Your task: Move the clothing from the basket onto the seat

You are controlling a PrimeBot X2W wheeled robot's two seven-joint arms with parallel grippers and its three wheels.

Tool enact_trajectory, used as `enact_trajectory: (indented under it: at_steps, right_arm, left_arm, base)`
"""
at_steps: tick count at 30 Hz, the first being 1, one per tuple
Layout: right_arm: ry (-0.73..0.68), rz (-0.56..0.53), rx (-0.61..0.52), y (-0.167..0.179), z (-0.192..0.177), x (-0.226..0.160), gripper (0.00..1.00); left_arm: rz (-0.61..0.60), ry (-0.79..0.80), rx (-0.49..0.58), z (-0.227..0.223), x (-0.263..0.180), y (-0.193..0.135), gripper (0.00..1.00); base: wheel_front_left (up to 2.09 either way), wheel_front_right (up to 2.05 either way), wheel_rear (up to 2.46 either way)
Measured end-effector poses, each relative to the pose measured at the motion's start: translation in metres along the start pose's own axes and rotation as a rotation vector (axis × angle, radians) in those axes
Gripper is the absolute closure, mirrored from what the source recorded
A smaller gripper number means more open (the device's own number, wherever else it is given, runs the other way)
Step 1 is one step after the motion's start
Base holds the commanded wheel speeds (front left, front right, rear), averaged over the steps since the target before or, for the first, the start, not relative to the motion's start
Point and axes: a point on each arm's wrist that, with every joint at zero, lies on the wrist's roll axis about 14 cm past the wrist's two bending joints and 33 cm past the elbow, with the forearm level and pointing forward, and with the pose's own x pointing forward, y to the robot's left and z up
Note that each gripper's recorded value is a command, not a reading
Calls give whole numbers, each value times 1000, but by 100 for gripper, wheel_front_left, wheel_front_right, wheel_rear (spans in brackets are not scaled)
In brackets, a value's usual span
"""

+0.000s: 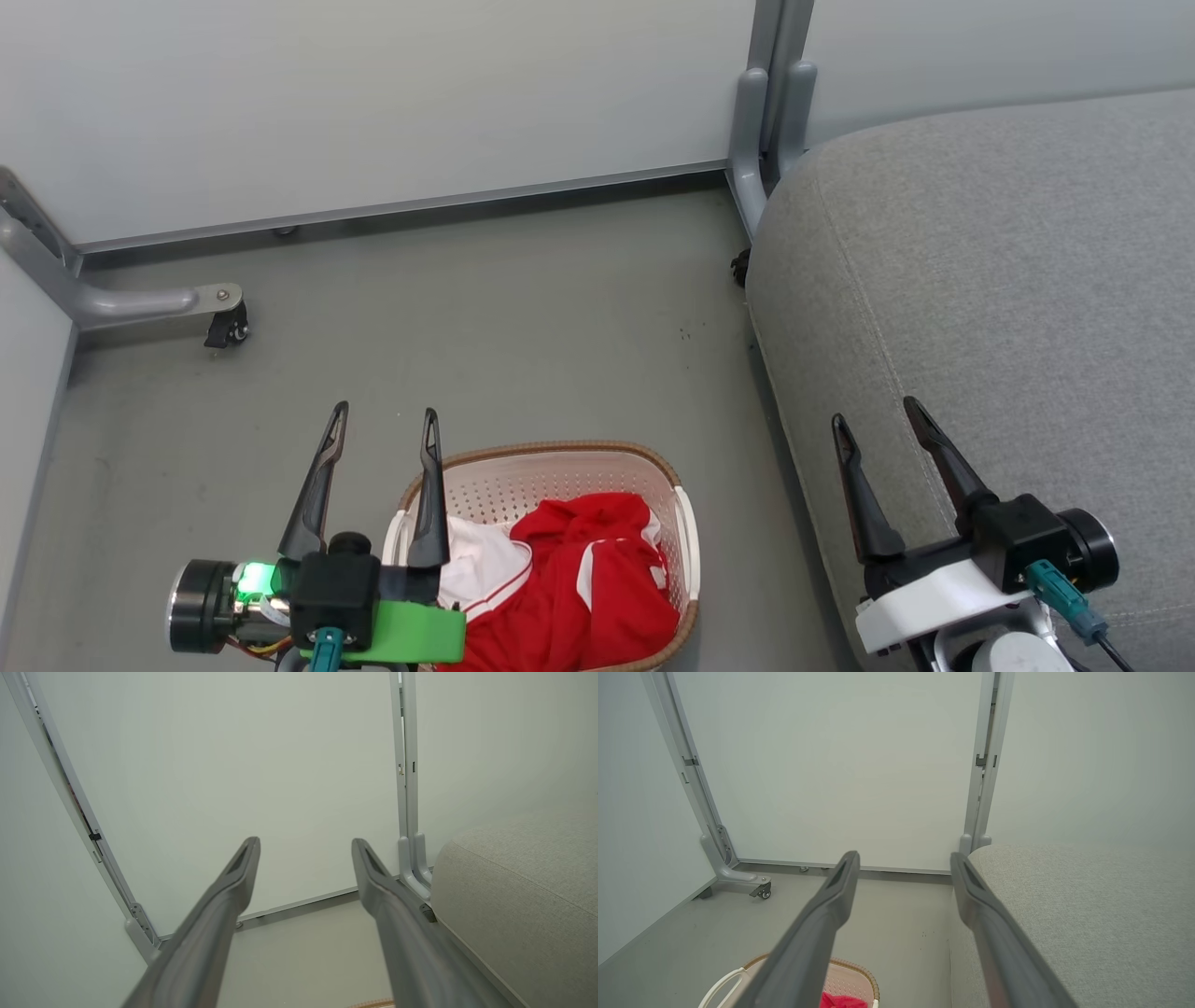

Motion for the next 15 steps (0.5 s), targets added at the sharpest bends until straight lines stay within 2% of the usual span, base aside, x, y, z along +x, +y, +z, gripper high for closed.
enact_trajectory:
  at_steps: [10,15]
  right_arm:
    - [12,0,4,0,-5,2,0]
    - [34,5,10,0,-13,8,0]
  left_arm:
    - [12,49,-52,-15,0,4,0]
    - [-19,111,-80,-36,3,-2,0]
  base:
    - [0,0,0]
    - [0,0,0]
